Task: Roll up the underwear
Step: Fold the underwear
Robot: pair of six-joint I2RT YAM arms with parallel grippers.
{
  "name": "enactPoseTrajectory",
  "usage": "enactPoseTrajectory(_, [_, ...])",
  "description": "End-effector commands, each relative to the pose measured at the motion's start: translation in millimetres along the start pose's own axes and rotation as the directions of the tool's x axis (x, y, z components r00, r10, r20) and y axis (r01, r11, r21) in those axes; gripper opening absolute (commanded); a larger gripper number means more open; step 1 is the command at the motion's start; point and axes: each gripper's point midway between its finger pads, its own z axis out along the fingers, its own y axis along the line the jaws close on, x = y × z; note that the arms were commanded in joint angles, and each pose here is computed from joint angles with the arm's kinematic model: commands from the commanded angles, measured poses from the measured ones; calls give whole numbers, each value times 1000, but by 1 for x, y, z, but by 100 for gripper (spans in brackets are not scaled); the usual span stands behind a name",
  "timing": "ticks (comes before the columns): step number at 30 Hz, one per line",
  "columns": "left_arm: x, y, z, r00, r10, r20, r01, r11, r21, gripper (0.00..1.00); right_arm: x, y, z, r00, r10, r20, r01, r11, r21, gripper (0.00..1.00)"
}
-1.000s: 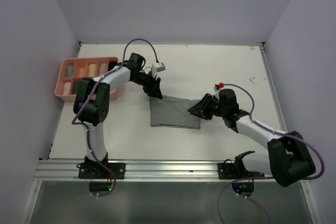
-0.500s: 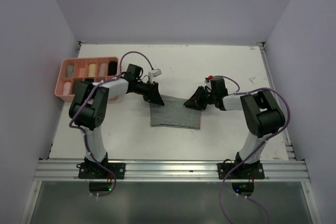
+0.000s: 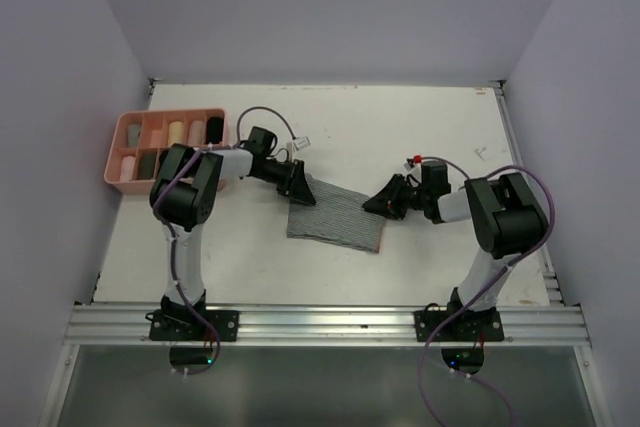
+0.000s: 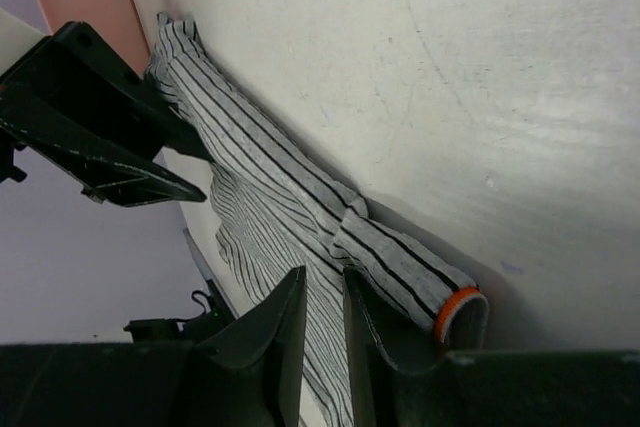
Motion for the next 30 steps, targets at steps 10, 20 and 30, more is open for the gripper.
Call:
enactPoseTrajectory(10, [-19,-70,-46,975,206,87,-204,978,-32,45,15,77,-58,988,-153,17,154,986,-66,31])
enactPoseTrajectory(20, [15,-22,-23,995,93,28,-91,994,-66,45,56,4,-29,997,-61,-50,62,998,25,27])
enactPoseTrajectory(30, [54,21,-13,998,-26,-59,19,992,-122,43,61,-31,-19,996,-14,-83,25,992,127,25])
